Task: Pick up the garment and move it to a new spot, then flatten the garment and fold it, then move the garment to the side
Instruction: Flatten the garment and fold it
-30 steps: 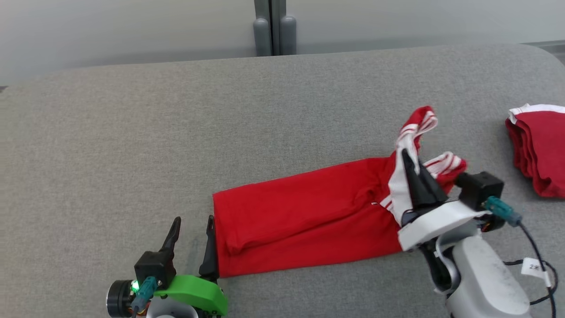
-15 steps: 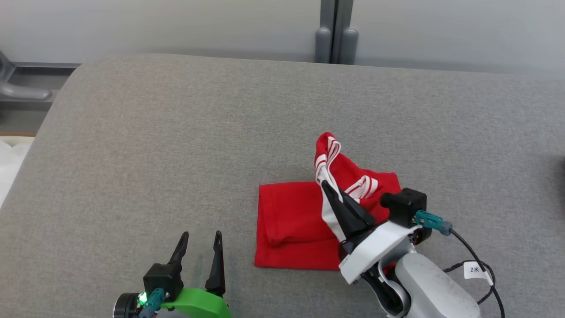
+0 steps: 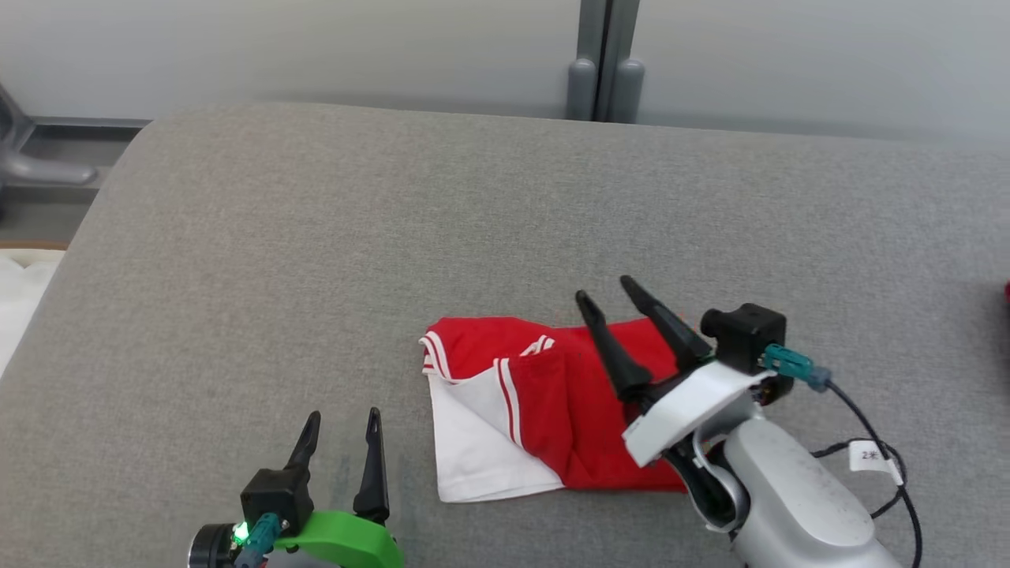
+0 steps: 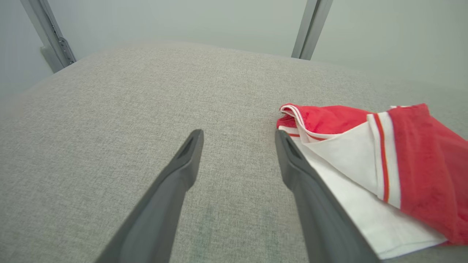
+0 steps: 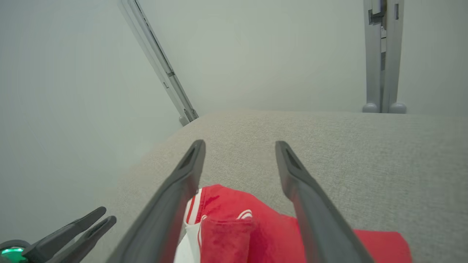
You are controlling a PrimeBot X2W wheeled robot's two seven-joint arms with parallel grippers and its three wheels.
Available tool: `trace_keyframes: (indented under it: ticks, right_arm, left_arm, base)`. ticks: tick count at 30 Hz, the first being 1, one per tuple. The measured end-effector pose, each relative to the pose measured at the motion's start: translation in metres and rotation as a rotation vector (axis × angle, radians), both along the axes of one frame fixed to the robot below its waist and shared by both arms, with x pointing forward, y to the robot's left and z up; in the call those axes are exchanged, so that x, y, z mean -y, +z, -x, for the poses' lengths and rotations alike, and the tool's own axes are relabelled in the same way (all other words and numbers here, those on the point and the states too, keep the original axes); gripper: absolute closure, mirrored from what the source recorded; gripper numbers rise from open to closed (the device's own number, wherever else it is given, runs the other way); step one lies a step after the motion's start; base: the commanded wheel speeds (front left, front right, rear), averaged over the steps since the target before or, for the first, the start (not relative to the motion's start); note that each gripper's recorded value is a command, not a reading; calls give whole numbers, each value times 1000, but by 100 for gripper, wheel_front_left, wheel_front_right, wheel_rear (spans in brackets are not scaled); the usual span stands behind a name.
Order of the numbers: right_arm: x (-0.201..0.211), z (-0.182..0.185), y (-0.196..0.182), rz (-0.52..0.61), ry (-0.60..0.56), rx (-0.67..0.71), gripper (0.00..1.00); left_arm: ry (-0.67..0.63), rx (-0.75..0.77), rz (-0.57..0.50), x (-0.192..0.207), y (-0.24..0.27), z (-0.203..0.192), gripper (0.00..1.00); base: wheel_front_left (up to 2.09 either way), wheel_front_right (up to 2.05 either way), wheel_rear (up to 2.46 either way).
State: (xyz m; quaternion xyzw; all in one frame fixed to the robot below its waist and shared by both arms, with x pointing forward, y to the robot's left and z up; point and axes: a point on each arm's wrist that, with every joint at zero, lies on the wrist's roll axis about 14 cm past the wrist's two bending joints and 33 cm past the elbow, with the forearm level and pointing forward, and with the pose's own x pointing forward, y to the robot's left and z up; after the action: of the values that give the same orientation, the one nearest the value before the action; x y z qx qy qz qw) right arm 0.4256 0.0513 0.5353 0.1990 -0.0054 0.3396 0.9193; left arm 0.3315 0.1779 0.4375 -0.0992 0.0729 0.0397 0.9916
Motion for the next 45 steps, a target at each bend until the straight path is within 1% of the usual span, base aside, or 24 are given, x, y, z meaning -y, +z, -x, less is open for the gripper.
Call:
trace_keyframes:
  ticks: [2,3,6,10,13,16,20,25,30,31,32,35,39,45]
  right_arm:
    - [27,-9,-5,25,-86,3,0]
    - [56,-14,-13,64,-171,2,0]
    - [97,-17,-22,115,-288,0,0]
    - [144,-10,-38,171,-414,-29,0]
    - [171,-1,-48,205,-482,-53,0]
    - [190,10,-59,235,-529,-79,0]
    - [209,27,-69,256,-576,-109,0]
    - [219,45,-82,272,-601,-148,0]
    - [219,46,-84,278,-601,-152,0]
    - [218,46,-84,280,-595,-153,29]
    - [214,46,-85,281,-584,-155,100]
    - [201,41,-84,279,-546,-147,100]
    - [178,20,-70,275,-483,-96,100]
    - [116,-6,-59,293,-312,-35,100]
  left_arm:
    - [-16,5,-4,4,1,-4,0]
    - [-33,12,-10,8,3,-8,0]
    - [-59,19,-24,15,5,-15,0]
    - [-93,33,-39,25,8,-24,0]
    - [-116,43,-57,31,11,-29,0]
    - [-135,47,-72,37,12,-30,0]
    - [-147,38,-76,41,8,-22,0]
    - [-154,38,-79,42,8,-13,0]
    - [-150,34,-80,41,7,-10,0]
    - [-148,33,-80,40,7,-10,0]
    - [-147,32,-79,40,6,-9,0]
    - [-146,28,-78,40,5,-9,0]
    - [-149,48,-74,41,11,-16,0]
    - [-121,51,-62,34,14,-12,0]
  base:
    - [0,0,0]
    - [0,0,0]
    - [0,0,0]
    - [0,0,0]
    - [0,0,0]
    - [0,0,0]
    - [0,0,0]
    - [0,0,0]
    - [0,0,0]
    - [0,0,0]
    - [0,0,0]
    - [0,0,0]
    - [0,0,0]
    - [0,0,0]
